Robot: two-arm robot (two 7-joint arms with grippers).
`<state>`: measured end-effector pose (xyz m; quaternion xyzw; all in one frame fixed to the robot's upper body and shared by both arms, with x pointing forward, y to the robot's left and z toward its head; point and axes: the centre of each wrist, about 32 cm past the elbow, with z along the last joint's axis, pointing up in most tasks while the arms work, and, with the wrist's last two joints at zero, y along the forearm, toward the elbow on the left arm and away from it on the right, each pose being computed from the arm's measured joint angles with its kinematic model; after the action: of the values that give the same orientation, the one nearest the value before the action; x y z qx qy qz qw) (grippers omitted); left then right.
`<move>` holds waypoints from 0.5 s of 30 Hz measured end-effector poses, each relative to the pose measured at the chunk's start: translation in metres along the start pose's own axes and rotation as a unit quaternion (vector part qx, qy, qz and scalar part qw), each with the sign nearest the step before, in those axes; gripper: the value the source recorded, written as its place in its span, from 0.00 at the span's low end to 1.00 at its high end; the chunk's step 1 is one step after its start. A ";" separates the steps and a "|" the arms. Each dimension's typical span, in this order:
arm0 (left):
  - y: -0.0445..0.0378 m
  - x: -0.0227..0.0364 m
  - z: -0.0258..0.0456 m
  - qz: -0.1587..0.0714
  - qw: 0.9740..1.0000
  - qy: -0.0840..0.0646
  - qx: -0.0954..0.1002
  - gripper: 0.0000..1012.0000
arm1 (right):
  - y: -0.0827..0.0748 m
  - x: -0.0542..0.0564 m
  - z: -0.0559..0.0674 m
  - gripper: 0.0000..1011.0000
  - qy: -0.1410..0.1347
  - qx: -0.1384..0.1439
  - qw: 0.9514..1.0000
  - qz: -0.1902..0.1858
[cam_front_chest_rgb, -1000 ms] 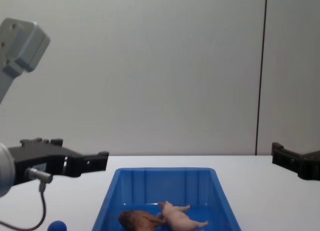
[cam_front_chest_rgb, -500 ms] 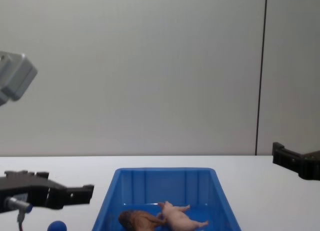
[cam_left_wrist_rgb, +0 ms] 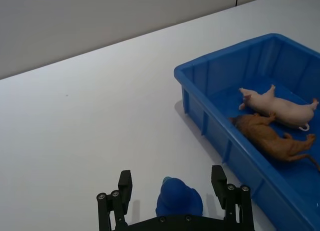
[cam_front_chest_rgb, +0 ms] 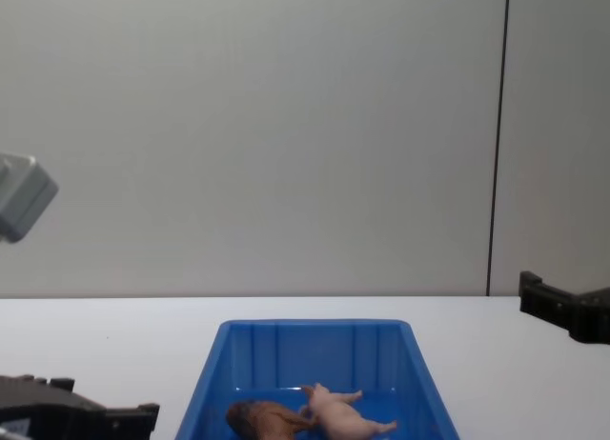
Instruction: Pick up the two dolls from the table and place them into the box.
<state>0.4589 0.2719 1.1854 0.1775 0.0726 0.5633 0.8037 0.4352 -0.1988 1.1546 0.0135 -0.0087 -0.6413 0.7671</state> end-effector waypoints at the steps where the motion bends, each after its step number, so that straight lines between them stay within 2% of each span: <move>1: -0.0002 0.0005 -0.0009 0.000 1.000 0.001 0.002 0.99 | 0.000 0.000 0.000 0.99 0.000 0.000 1.000 0.000; 10: -0.0043 0.0048 -0.0072 -0.002 1.000 0.003 0.014 0.99 | 0.000 0.000 0.000 0.99 0.000 0.000 1.000 0.000; 15: -0.0077 0.0070 -0.0090 -0.005 1.000 0.001 0.020 0.92 | 0.000 0.000 0.000 0.99 0.000 0.000 1.000 0.000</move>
<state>0.4654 0.2779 1.1748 0.1921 0.0854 0.5578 0.8029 0.4352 -0.1988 1.1546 0.0135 -0.0087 -0.6412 0.7672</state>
